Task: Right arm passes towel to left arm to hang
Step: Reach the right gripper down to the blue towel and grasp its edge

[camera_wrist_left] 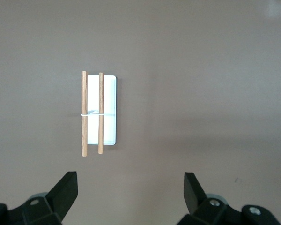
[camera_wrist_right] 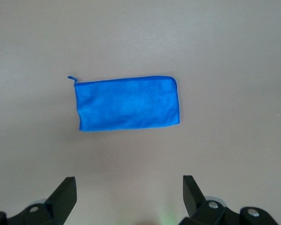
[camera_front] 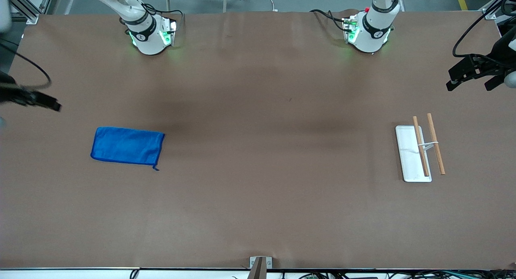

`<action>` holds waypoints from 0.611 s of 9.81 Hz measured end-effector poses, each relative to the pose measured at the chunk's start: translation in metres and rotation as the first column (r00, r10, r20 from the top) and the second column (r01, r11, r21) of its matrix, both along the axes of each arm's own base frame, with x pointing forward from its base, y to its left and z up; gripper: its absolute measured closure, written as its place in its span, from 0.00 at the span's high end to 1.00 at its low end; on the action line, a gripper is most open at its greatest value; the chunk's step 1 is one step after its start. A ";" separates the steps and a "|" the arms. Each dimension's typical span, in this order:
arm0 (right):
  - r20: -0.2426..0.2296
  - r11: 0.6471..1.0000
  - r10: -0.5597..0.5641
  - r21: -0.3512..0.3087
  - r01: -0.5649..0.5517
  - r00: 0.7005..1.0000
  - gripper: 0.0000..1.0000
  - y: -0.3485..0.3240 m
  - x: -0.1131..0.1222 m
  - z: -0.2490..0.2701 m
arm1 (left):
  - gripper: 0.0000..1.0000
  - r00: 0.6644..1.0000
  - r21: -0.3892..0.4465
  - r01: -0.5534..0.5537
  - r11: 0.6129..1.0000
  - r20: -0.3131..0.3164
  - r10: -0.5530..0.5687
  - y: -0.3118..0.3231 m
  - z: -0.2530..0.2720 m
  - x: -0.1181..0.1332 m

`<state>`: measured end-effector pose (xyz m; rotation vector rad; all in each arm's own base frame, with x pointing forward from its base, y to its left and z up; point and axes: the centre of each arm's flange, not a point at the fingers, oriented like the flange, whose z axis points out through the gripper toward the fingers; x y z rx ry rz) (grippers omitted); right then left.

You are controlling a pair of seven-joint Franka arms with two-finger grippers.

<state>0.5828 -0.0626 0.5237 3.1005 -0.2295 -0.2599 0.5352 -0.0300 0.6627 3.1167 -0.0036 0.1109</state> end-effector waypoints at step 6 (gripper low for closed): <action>0.055 0.990 0.142 0.006 -0.142 0.988 1.00 -0.043 -0.043 -0.265 | 1.00 1.000 -0.038 -0.020 0.999 0.020 0.020 0.016 0.010 0.000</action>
